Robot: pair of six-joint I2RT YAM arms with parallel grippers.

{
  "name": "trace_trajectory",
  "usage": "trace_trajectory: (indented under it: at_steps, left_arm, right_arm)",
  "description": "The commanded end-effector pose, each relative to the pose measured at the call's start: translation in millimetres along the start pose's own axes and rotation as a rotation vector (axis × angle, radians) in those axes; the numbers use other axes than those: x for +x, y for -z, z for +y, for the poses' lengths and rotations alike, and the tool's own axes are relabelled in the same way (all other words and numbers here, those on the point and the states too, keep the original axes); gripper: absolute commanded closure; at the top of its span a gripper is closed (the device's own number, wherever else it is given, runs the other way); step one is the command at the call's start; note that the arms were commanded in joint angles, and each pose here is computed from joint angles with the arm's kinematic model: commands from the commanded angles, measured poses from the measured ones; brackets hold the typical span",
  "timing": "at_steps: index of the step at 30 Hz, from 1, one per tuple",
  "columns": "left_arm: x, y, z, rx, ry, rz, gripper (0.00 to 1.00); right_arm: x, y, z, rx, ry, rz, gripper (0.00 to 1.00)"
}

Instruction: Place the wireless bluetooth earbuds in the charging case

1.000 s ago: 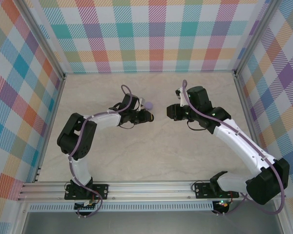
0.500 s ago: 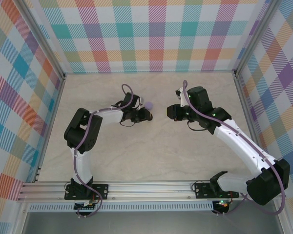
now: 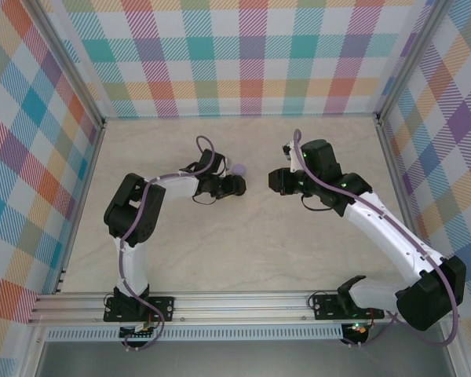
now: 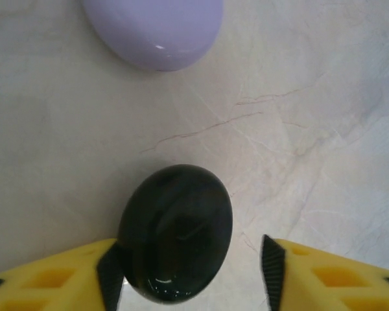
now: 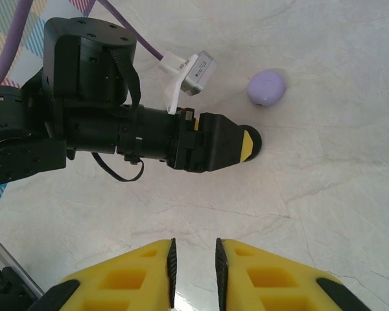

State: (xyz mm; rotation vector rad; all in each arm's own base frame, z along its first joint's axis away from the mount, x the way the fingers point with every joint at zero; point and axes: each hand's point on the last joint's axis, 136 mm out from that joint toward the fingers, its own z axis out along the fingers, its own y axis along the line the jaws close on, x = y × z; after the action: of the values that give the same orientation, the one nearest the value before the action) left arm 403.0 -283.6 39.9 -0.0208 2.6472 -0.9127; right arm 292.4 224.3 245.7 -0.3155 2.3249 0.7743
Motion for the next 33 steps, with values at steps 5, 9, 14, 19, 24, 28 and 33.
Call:
trace_trajectory:
  at_steps: [5,9,14,19,24,28,33]
  left_arm:
    - [-10.0,33.9,16.1,-0.141,-0.063,-0.057,0.23]
    - [-13.6,63.5,17.8,-0.209,-0.107,-0.114,0.2]
    - [-14.3,99.5,19.9,-0.271,-0.151,-0.185,0.18]
    - [-6.7,135.5,30.7,-0.358,-0.179,-0.242,0.17]
    - [-13.5,176.1,50.8,-0.523,-0.22,-0.351,0.14]
    - [-18.9,199.4,73.1,-0.663,-0.259,-0.407,0.07]
    - [-22.3,206.9,98.5,-0.759,-0.282,-0.401,0.04]
  right_arm:
    - [4.5,6.5,-21.7,0.125,0.008,-0.015,0.69]
    - [4.4,15.5,-56.5,0.322,-0.015,-0.049,0.65]
    - [10.4,29.2,-99.6,0.569,-0.024,-0.077,0.63]
    - [17.5,37.2,-134.8,0.744,-0.006,-0.106,0.58]
    - [22.9,37.7,-167.7,0.839,-0.001,-0.133,0.54]
    - [24.3,35.0,-190.9,0.865,0.007,-0.158,0.53]
    - [25.3,25.8,-207.8,0.818,0.039,-0.192,0.52]
